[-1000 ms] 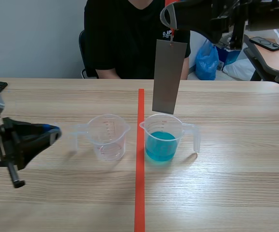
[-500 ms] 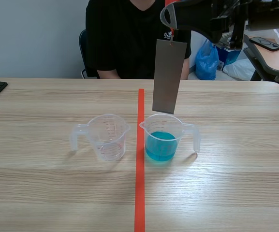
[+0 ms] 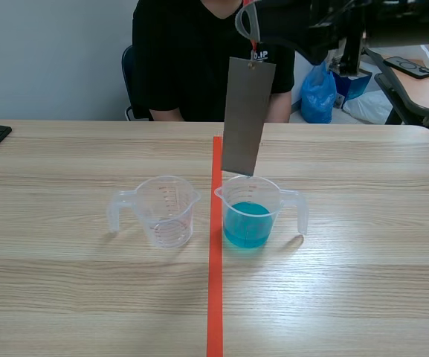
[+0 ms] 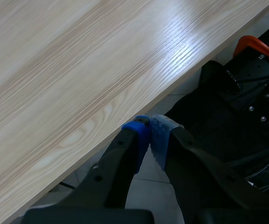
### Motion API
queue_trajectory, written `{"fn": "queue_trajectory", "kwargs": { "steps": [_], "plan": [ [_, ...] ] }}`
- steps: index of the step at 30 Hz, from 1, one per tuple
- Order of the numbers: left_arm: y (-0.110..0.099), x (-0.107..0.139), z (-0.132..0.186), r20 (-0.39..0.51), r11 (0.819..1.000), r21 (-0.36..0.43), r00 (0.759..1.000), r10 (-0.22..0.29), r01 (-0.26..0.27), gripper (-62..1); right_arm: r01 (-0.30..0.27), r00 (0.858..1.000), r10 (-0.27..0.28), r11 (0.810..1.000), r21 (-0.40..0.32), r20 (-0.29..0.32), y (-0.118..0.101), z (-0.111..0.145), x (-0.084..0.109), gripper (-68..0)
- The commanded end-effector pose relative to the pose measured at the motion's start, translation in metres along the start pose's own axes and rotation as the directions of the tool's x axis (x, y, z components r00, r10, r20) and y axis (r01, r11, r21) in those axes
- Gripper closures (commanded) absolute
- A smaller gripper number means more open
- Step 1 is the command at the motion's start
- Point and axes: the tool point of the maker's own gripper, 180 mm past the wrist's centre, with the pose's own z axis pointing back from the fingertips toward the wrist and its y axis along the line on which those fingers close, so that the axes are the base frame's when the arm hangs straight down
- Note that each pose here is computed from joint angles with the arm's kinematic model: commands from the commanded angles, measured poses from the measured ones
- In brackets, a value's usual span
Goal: Do the redox reaction experiment.
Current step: 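Put the plate into the left beaker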
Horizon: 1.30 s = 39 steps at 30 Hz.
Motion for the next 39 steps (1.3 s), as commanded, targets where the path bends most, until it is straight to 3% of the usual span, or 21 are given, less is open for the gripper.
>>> {"fn": "queue_trajectory", "kwargs": {
  "steps": [1,11,23,39],
  "plan": [
    [0.003,0.006,-0.004,0.025,1.0,-0.002,1.0,-0.014,0.014,-4.0,-0.043,0.997,0.043,0.999,-0.005,0.058,-0.002,-0.001,0.023,-1.7],
    [0.001,0.005,-0.004,0.022,1.0,-0.013,1.0,-0.022,0.022,-4.0,-0.105,0.991,0.102,0.994,0.03,0.092,0.013,-0.026,0.044,-1.7],
    [0.002,0.006,-0.005,0.024,1.0,-0.011,0.999,-0.023,0.023,-4.0,-0.139,0.987,0.131,0.987,0.086,0.089,0.041,-0.061,0.046,-1.7],
    [0.002,0.006,-0.005,0.023,1.0,-0.01,1.0,-0.021,0.021,-4.0,-0.055,0.998,0.047,0.988,0.146,0.052,0.052,-0.097,0.019,-1.7]
  ]
}}
